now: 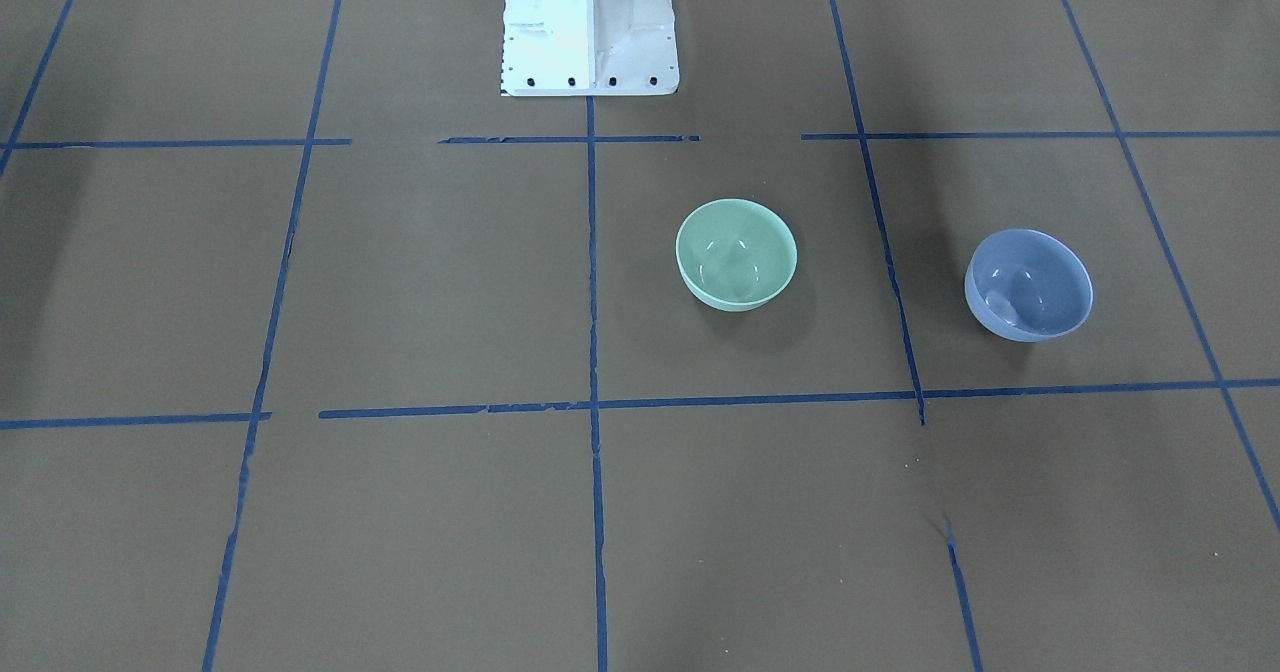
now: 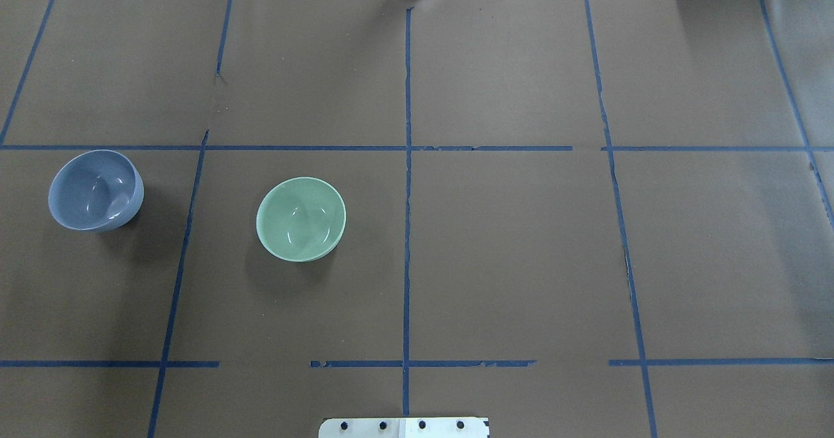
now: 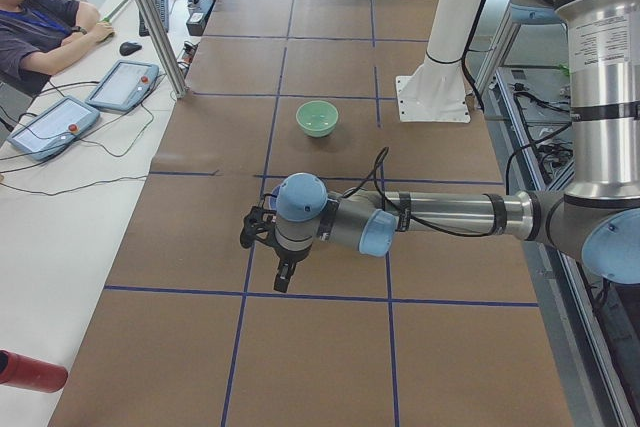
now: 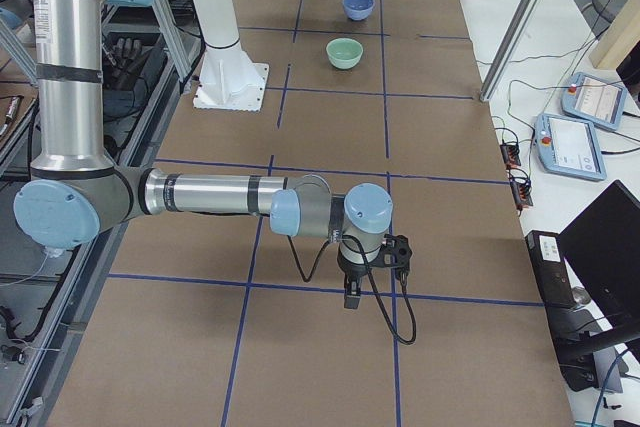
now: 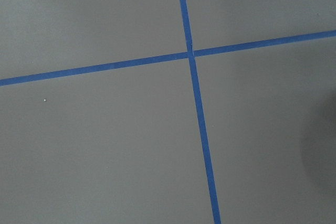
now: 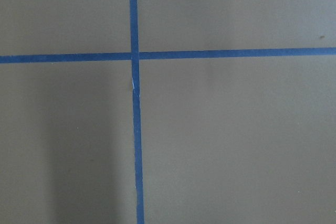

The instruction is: Stack blue bowl on green bowl

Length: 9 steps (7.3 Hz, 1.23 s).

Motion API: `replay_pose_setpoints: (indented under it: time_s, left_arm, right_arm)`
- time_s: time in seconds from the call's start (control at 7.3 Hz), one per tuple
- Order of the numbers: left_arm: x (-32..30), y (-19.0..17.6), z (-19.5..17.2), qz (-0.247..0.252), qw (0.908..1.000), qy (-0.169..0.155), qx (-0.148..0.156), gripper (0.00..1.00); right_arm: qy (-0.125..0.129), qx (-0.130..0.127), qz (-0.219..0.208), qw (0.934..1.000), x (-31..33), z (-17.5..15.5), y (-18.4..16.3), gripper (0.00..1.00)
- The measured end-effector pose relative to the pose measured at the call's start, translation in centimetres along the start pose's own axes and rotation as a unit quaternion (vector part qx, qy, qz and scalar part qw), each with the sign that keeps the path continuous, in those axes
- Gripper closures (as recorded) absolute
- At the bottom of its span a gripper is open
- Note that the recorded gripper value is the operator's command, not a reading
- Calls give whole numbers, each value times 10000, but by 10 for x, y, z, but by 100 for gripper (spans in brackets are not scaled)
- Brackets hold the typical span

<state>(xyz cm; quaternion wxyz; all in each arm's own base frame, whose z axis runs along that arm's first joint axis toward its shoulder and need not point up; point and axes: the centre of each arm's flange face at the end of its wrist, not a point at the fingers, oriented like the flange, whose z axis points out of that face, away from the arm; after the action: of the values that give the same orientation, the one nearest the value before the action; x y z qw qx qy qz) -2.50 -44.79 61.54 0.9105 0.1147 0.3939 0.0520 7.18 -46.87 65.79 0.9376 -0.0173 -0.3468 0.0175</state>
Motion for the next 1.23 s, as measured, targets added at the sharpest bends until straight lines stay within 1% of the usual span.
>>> replay_pose_setpoints:
  time_s: [0.14,0.27,0.55,0.68,0.82,0.96,1.1,1.23]
  left_arm:
    - [32,-9,20,-216,9997,101,17,0]
    - [63,-14,40,-492,9987,117,82,0]
    - [111,-15,78,-1042,9943,-9,240,0]
    - [132,-17,93,-1223,9922,-19,243,4]
    - [153,-21,107,-1324,9910,21,192,15]
    - [166,-21,120,-1355,9907,26,123,31]
    - [172,-19,130,-1357,9907,-8,73,54]
    - [173,-17,137,-1362,9907,-38,29,86]
  right_arm:
    - [0,-1,1,10000,0,0,0,0]
    - [0,-3,1,10000,0,0,0,0]
    - [0,-3,-1,10000,0,0,0,0]
    - [0,0,0,10000,0,0,0,0]
    - [0,2,-1,10000,0,0,0,0]
    - [0,0,-1,10000,0,0,0,0]
    - [0,-1,-5,10000,-1,0,0,0]
    - [0,-1,-6,10000,-1,0,0,0]
